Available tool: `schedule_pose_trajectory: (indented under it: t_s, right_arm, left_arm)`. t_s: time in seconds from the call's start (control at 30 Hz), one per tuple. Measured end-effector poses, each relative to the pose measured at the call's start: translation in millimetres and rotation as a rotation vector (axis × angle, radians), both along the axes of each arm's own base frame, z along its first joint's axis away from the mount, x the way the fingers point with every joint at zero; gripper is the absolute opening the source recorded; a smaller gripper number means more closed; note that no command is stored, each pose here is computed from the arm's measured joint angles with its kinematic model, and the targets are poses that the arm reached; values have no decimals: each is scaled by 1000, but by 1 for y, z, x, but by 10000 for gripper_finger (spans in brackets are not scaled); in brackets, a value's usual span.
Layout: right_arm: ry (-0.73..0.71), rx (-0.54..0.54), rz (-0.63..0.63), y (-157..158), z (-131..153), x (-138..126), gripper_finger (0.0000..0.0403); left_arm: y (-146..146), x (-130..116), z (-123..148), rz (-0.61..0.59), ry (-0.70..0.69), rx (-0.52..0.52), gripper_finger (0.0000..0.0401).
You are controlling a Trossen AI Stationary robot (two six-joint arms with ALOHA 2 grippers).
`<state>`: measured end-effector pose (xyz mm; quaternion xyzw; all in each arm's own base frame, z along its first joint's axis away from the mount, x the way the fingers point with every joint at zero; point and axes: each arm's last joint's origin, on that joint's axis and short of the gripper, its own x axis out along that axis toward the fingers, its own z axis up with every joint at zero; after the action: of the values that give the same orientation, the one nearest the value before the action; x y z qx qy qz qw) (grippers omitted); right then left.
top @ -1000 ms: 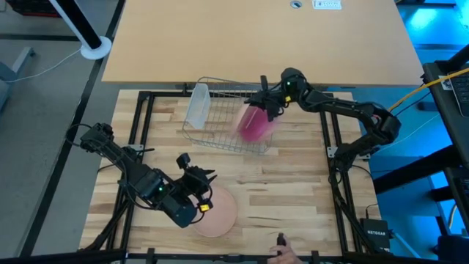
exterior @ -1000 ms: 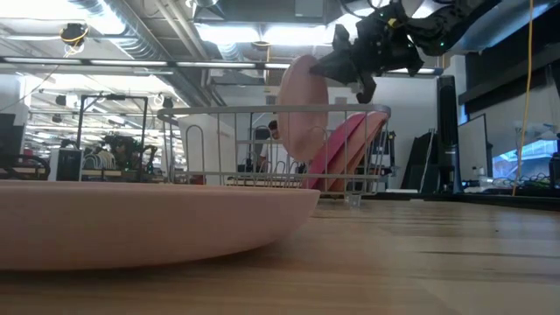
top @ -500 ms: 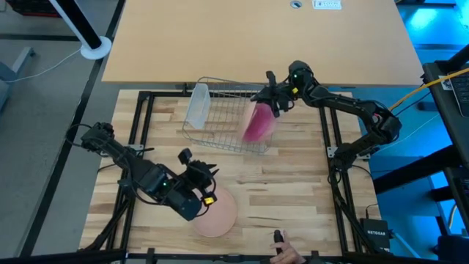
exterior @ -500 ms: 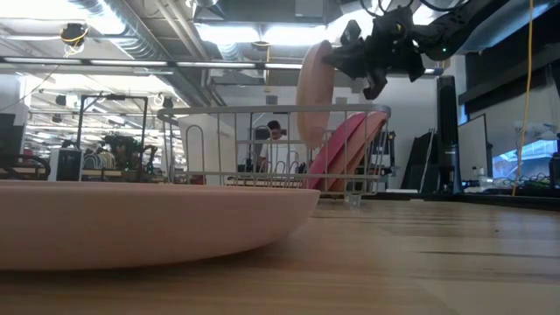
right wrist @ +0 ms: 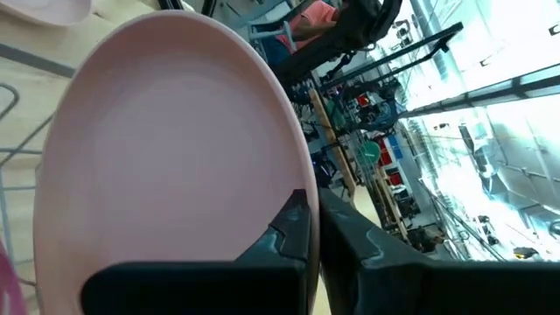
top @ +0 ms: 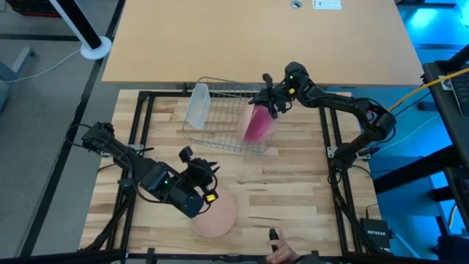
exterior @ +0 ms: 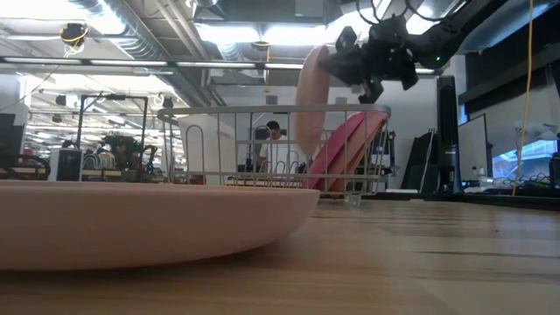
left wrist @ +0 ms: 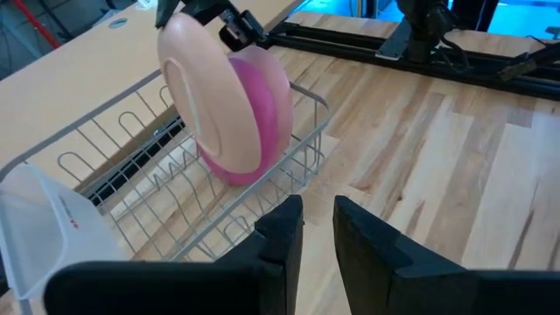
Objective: Sort dishes
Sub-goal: Put the light red plate into the dish rack
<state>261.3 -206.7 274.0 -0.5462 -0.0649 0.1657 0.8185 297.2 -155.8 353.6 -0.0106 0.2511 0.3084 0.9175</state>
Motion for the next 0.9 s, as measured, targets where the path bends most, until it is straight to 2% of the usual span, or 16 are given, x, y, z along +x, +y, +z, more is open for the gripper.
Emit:
schedule_pose_trajectory:
  t_s: [0.2, 0.43, 0.73, 0.9]
  right_arm:
    - [-29, 19, -4, -6, -5, 6, 12]
    - [9, 56, -33, -7, -9, 7, 12]
    - [25, 37, -83, -8, -12, 7, 12]
    - [23, 32, -81, -8, -12, 7, 12]
  left_arm:
    - [0, 0, 0, 0, -3, -2, 60]
    - [0, 0, 0, 0, -3, -2, 60]
    - [0, 0, 0, 0, -2, -1, 60]
    - [3, 2, 0, -12, 29, 53, 60]
